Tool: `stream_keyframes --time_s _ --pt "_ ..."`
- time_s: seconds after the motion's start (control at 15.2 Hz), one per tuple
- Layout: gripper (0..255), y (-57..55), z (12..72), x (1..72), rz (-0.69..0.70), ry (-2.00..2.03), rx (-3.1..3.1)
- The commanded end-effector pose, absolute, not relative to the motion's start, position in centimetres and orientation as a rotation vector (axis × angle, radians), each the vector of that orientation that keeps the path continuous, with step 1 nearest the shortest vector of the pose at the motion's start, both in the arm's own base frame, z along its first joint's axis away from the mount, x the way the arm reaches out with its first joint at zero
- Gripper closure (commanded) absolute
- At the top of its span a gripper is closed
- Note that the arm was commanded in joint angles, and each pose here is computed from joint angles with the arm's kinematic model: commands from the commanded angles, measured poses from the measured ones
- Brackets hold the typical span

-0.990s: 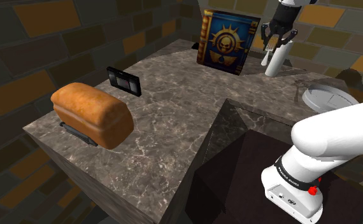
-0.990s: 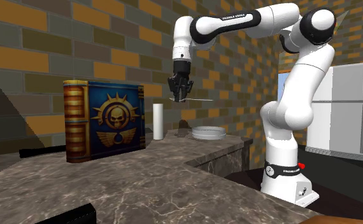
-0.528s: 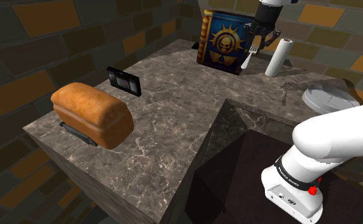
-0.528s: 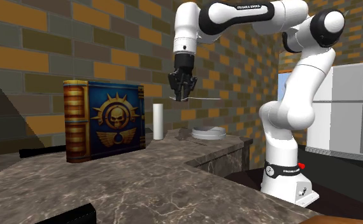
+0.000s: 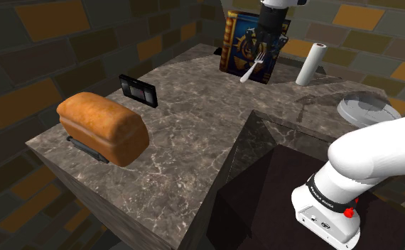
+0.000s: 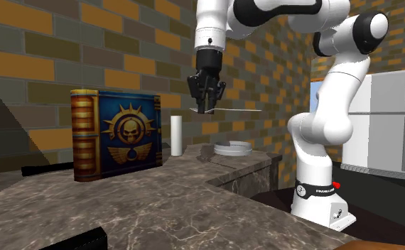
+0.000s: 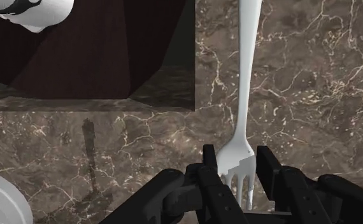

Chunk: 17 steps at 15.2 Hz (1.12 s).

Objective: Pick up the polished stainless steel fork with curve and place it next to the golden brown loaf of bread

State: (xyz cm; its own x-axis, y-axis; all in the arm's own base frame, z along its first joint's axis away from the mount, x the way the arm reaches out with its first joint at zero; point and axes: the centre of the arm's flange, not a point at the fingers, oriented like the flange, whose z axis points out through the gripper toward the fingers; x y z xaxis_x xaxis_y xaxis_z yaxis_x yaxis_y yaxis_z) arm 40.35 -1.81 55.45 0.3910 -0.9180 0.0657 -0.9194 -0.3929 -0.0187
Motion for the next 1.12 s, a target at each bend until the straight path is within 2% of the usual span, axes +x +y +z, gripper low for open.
stream_keyframes --time_s 0.0,1.06 --pt "255 0.8 55.6 41.1 0.101 -1.721 2.602" --pt "255 21.2 55.6 46.7 0.101 -1.721 2.602"
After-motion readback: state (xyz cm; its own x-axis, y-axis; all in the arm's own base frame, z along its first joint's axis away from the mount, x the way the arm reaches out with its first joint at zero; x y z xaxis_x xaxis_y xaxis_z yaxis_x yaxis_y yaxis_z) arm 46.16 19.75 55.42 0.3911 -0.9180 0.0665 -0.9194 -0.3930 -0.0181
